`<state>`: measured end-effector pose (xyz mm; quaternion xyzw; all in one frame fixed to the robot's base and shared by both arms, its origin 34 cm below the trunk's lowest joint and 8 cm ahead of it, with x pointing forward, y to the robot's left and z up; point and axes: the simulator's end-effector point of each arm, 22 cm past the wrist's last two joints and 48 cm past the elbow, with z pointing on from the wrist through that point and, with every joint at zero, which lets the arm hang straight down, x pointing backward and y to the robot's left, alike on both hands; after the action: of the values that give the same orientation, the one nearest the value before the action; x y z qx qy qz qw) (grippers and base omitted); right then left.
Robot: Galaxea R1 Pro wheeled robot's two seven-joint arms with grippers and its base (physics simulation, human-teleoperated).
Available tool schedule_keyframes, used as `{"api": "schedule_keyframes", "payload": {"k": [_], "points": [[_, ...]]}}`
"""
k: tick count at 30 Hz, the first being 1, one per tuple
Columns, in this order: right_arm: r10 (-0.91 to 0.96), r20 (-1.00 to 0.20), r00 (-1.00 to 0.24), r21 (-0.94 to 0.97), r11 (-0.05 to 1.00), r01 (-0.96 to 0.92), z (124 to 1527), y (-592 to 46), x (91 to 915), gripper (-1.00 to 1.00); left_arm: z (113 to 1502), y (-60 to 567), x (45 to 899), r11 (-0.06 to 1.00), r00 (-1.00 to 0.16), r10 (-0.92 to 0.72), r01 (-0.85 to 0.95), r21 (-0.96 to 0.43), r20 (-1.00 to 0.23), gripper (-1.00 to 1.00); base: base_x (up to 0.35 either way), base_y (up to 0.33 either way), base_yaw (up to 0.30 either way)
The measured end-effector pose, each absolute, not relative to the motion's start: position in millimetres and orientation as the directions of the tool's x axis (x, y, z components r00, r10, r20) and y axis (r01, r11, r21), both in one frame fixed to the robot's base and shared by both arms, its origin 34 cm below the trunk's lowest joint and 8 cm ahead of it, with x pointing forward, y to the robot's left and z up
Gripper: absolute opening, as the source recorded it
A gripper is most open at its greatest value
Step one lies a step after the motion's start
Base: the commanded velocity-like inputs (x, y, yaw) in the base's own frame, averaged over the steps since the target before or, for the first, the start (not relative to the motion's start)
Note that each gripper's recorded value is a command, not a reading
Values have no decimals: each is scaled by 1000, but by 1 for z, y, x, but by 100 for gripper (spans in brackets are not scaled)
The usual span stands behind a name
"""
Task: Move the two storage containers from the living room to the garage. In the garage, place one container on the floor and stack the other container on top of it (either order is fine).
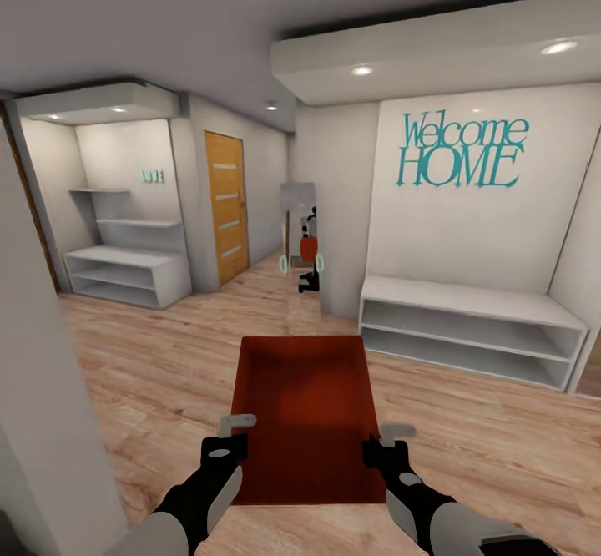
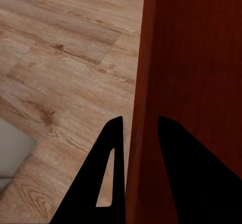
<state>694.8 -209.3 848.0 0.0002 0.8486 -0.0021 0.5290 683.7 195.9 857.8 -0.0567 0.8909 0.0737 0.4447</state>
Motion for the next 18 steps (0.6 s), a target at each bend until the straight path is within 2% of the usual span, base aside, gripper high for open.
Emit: {"api": "schedule_keyframes", "payload": {"k": [18], "points": [[-1,-898,-440,-3,1000,3,848,-209,695,-100,858,196,684,983,-598,-35,-166,81,-801,-100,321,0,2]]}}
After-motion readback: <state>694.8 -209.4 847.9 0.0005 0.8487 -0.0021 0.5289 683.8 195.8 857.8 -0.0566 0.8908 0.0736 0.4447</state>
